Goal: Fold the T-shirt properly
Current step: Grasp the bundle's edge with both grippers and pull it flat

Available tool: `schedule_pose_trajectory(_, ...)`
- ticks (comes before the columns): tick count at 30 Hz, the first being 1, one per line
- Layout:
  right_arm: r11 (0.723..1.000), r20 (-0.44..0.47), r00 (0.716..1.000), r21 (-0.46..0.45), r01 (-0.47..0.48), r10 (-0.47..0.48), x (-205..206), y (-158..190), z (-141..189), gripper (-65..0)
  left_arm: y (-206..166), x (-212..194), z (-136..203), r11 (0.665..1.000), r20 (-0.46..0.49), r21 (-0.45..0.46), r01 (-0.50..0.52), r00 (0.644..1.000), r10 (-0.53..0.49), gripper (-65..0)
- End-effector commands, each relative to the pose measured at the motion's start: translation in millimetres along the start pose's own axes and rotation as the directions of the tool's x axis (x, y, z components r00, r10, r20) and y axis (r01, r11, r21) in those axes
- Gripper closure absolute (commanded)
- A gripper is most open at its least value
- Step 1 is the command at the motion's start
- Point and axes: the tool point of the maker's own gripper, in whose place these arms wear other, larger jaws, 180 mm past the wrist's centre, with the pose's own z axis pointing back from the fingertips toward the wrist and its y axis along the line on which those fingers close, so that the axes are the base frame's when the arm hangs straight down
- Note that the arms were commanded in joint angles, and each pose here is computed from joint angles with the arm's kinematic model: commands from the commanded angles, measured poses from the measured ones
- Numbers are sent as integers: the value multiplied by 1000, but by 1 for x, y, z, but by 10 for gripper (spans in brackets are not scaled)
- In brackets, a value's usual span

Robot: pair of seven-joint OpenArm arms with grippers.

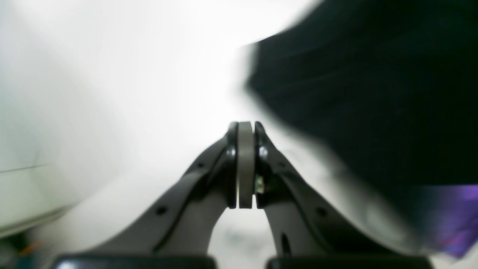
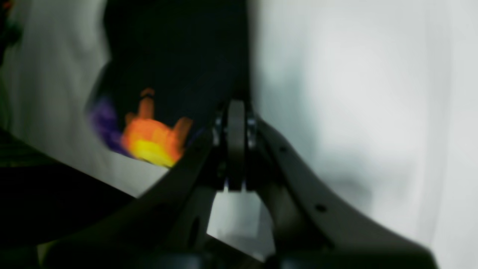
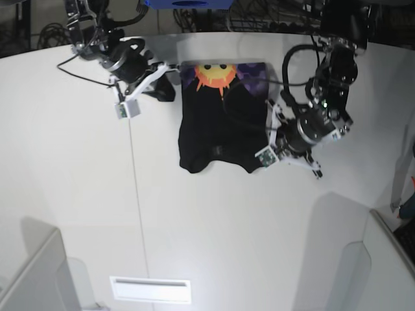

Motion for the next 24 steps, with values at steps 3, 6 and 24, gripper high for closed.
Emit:
schedule_pose_trajectory(3,992,42,995,90,-89,86,10,29,-5,0,-33,-15,4,997,52,-66,-42,998,46,0)
schedule_pose_trajectory(6,977,24,992,173,-128,126,5,58,-13,0,-57,-32,5,991,20,-116,-69,997,72,0)
schedule_pose_trajectory(24,993,-193,976,87,-83,99,-77,11,-49,0,-164,-61,-24,917,-108,-382,-112,991,77,0)
